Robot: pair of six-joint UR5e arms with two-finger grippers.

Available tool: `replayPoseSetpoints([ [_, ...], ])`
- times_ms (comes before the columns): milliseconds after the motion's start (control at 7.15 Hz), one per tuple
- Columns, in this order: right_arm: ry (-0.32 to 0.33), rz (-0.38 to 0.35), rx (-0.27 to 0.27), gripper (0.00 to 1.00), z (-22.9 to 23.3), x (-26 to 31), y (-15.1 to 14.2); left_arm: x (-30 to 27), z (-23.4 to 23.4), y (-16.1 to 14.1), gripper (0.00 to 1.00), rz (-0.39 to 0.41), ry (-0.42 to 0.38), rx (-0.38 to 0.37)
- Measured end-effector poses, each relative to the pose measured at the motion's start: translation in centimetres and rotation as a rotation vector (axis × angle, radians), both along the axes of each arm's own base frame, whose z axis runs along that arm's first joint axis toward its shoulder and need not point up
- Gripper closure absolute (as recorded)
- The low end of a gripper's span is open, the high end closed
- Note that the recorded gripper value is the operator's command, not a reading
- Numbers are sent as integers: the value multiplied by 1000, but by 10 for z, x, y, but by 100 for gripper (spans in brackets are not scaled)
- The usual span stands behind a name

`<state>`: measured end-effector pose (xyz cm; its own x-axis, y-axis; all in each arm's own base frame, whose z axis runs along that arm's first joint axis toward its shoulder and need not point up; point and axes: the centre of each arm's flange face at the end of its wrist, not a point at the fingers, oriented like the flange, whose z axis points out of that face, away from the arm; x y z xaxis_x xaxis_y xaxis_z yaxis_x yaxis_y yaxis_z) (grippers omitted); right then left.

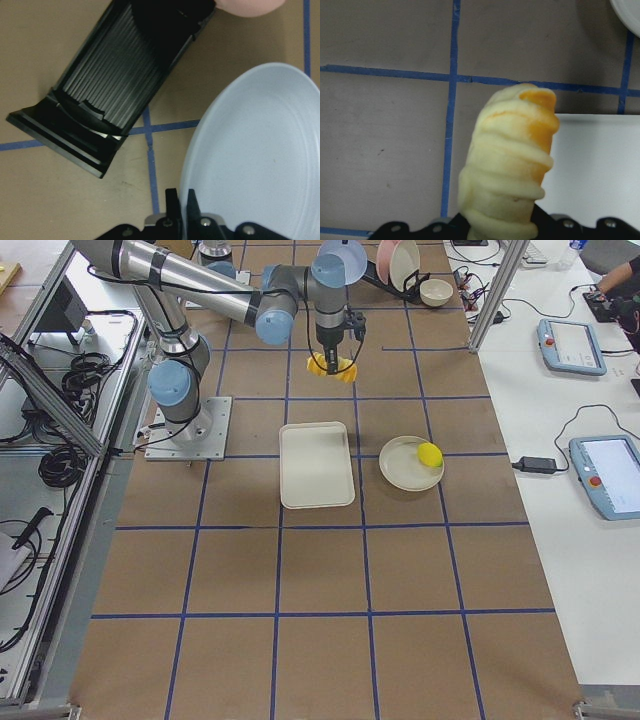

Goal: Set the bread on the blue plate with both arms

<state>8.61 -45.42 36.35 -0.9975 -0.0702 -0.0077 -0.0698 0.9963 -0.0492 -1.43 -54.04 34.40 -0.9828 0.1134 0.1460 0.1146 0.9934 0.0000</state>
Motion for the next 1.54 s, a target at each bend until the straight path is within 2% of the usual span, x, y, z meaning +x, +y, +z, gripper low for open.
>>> replayPoseSetpoints([
  [140, -4, -12, 2, 66, 3, 4, 0, -39, -3, 1, 87, -17, 31, 8],
  [419, -7, -21, 1, 66, 6, 15, 1, -86, -23, -5, 87, -8, 155, 36],
  [559, -8, -29, -1, 65, 7, 24, 2, -108, -37, -12, 87, -11, 193, 46],
  [839, -12, -44, -11, 65, 12, 40, 2, -160, -67, -28, 87, -25, 206, -2],
  [1118, -13, -38, -19, 65, 17, 57, 0, -188, -102, -41, 86, -46, 213, -43],
  [1258, -13, -42, -21, 65, 18, 62, 0, -195, -111, -42, 83, -53, 223, -47],
  [1538, -15, -44, -15, 65, 16, 66, -1, -211, -121, -42, 28, -70, 241, -54],
])
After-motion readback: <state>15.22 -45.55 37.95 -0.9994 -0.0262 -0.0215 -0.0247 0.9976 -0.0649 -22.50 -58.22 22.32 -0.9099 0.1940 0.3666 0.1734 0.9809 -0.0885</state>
